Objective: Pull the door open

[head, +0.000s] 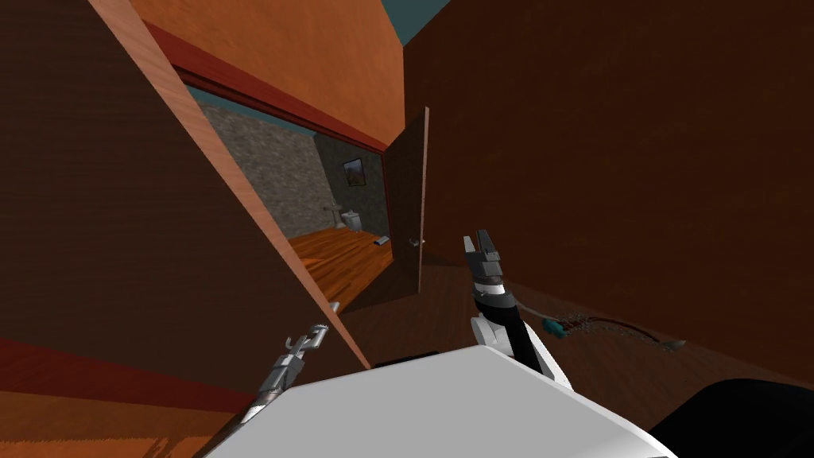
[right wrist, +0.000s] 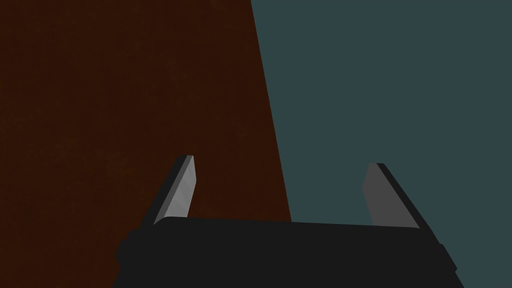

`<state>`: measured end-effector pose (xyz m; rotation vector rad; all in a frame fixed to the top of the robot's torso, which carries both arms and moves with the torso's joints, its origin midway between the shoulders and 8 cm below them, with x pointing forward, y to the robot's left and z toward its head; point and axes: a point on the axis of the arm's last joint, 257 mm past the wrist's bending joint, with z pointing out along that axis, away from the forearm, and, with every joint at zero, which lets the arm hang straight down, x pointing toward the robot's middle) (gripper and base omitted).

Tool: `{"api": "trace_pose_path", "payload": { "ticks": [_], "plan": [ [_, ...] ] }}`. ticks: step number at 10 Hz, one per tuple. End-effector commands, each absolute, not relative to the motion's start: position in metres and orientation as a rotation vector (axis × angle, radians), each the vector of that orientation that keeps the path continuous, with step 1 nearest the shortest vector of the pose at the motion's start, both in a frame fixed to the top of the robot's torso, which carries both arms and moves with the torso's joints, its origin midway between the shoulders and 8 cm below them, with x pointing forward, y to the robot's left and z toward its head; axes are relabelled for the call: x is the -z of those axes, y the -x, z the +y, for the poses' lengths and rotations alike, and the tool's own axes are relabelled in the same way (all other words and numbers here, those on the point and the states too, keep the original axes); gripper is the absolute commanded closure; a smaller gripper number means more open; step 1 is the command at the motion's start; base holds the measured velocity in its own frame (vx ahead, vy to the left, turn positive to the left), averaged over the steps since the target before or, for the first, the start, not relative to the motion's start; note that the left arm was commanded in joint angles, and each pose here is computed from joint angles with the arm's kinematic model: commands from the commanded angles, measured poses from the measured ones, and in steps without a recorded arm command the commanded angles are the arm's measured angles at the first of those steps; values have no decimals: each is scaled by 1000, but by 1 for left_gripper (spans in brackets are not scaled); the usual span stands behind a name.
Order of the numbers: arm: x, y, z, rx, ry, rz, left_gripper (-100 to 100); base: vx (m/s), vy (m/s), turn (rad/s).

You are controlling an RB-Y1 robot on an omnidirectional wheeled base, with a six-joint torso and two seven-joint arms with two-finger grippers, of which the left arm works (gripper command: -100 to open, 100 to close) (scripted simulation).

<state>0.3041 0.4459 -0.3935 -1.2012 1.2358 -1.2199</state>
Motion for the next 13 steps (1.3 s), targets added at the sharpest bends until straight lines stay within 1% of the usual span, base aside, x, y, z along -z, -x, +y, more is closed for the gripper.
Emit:
{"api": "trace_pose_path", "payload": {
  "ticks": [1, 4, 12, 13],
  "plan": [
    [393, -311, 442, 1225, 1199, 1233, 100, -194, 60, -162],
    [393, -324, 438, 1226, 1198, 1227, 100, -186, 54, -117],
    [392, -360, 427, 1217, 1203, 1212, 100, -192, 63, -147],
    [392, -360, 427, 1217, 1203, 1212, 100, -128, 22, -44]
  ]
}}
